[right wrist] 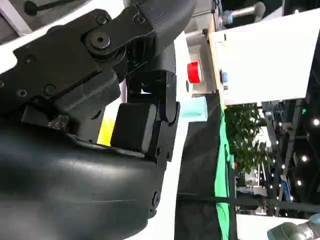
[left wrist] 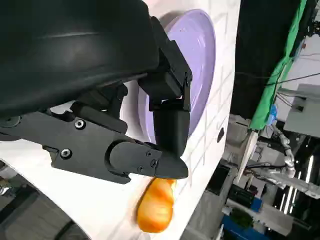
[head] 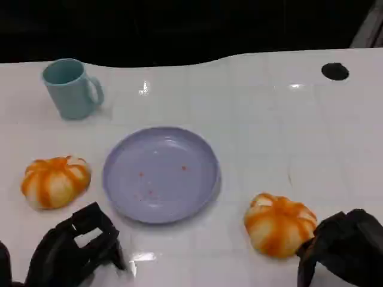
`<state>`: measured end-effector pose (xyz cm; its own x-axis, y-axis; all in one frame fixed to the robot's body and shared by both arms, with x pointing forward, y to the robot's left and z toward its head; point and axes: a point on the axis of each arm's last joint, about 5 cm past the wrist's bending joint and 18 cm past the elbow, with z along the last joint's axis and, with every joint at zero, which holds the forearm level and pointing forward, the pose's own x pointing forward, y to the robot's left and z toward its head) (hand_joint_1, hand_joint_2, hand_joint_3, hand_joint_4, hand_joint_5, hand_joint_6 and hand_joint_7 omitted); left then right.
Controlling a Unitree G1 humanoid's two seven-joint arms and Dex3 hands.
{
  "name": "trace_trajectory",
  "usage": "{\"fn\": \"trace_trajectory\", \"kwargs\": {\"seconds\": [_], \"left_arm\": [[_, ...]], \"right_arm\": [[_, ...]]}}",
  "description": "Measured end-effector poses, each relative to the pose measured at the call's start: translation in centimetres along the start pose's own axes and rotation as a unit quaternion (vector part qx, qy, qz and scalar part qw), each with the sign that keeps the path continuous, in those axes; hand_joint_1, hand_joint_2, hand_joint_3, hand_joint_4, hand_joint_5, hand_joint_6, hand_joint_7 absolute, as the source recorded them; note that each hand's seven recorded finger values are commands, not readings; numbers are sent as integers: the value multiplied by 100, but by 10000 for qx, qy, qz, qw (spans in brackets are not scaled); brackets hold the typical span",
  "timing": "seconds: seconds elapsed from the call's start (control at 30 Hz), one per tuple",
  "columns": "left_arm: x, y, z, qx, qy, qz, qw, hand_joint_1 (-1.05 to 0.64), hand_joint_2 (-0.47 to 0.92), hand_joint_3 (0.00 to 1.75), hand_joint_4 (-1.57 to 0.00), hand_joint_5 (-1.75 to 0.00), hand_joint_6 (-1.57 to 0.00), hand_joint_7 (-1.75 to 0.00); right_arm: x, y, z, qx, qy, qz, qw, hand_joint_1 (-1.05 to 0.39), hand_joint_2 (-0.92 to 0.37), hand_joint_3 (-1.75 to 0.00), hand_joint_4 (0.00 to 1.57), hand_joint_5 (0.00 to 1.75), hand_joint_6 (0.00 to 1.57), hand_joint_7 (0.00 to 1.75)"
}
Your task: Grasp the bread from the table and place it into the plate.
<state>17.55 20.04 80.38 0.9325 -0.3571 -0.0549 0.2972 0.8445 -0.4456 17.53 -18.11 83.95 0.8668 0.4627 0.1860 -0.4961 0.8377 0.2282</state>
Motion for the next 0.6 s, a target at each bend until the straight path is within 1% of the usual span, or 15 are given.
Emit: {"fn": "trace_trajectory", "kwargs": {"seconds": [0.17,0.33,0.53,0.6], "left_arm": [[0,0,0,0,0,0,10000,-51,92,15,-79,-170,-71,-142],[0,0,1,1,0,0,10000,-52,92,13,-79,-170,-72,-142],[0,1,0,1,0,1,10000,-51,92,14,-79,-170,-72,-142],[-1,1,-1,3,-2,1,10000,-51,92,15,-79,-169,-71,-141]], "right_arm": [[8,9,-6,16,51,121,9999,-103,-73,-1,157,76,157,44],[-3,-14,6,-41,115,159,9998,-102,-72,0,157,76,157,44],[-6,-22,8,-40,186,233,9995,-103,-71,0,157,76,157,44],[-5,-22,7,-31,205,243,9995,-101,-71,0,157,75,157,43]]}}
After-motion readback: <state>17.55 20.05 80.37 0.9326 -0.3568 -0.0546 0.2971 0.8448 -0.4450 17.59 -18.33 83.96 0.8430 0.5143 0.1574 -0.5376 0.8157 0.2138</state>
